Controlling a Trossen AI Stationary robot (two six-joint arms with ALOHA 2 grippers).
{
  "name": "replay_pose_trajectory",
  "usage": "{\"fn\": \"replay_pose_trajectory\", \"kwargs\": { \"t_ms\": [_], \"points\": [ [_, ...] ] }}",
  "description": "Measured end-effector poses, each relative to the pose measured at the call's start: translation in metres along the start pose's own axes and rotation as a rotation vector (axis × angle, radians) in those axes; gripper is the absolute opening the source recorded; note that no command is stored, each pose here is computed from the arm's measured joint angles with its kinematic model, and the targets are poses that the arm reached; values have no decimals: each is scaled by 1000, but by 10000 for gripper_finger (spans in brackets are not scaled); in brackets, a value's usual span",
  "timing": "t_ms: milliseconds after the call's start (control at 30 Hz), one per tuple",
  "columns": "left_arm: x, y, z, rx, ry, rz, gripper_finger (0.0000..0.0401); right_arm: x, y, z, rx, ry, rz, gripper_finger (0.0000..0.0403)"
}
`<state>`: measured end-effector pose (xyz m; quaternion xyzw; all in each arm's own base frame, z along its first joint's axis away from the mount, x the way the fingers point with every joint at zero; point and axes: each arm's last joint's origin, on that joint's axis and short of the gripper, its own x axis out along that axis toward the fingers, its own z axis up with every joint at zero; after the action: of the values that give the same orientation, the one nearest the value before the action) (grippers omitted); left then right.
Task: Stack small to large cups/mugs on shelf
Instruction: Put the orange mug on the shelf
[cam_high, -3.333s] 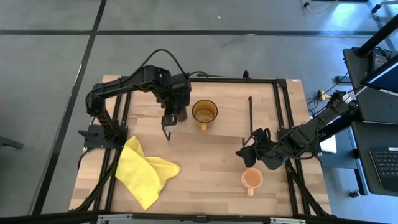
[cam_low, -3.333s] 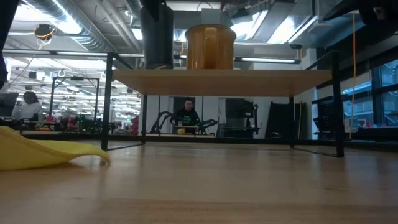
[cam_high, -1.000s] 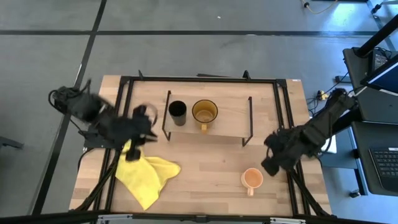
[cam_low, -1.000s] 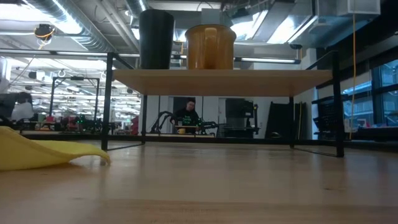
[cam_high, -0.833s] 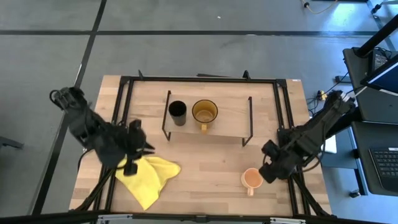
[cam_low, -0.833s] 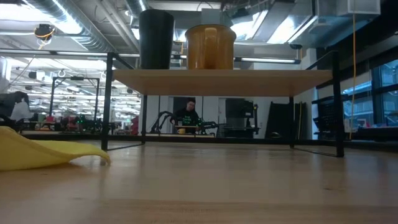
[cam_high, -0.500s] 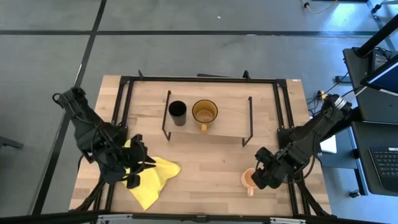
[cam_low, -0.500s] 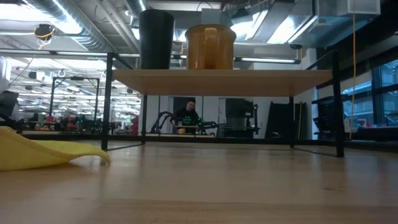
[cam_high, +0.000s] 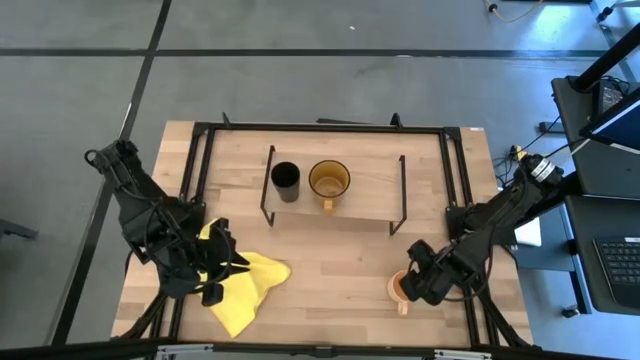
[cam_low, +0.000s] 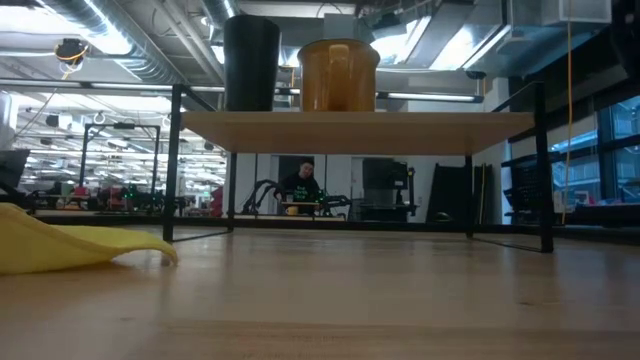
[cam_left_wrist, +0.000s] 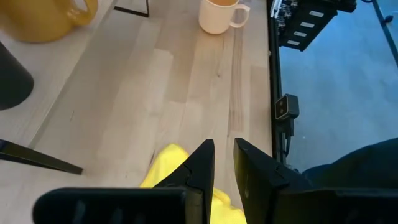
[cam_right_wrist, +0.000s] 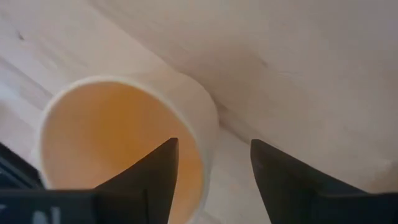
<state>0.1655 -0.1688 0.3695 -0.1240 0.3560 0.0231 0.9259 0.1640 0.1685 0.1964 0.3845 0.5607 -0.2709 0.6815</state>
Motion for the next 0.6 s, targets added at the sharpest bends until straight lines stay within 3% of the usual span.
{"fn": "replay_pose_trajectory", "kwargs": {
  "t_ms": [267,533,600],
  "points": [
    [0,0,0,-14,4,2,55,8,-5,0,32,1,4,181],
    [0,4,-2,8,3,49,55,2,-4,-1,-13,42,-20,25],
    [0,4,-2,9,4,50,55,2,-3,0,-16,65,-22,14]
  ]
}}
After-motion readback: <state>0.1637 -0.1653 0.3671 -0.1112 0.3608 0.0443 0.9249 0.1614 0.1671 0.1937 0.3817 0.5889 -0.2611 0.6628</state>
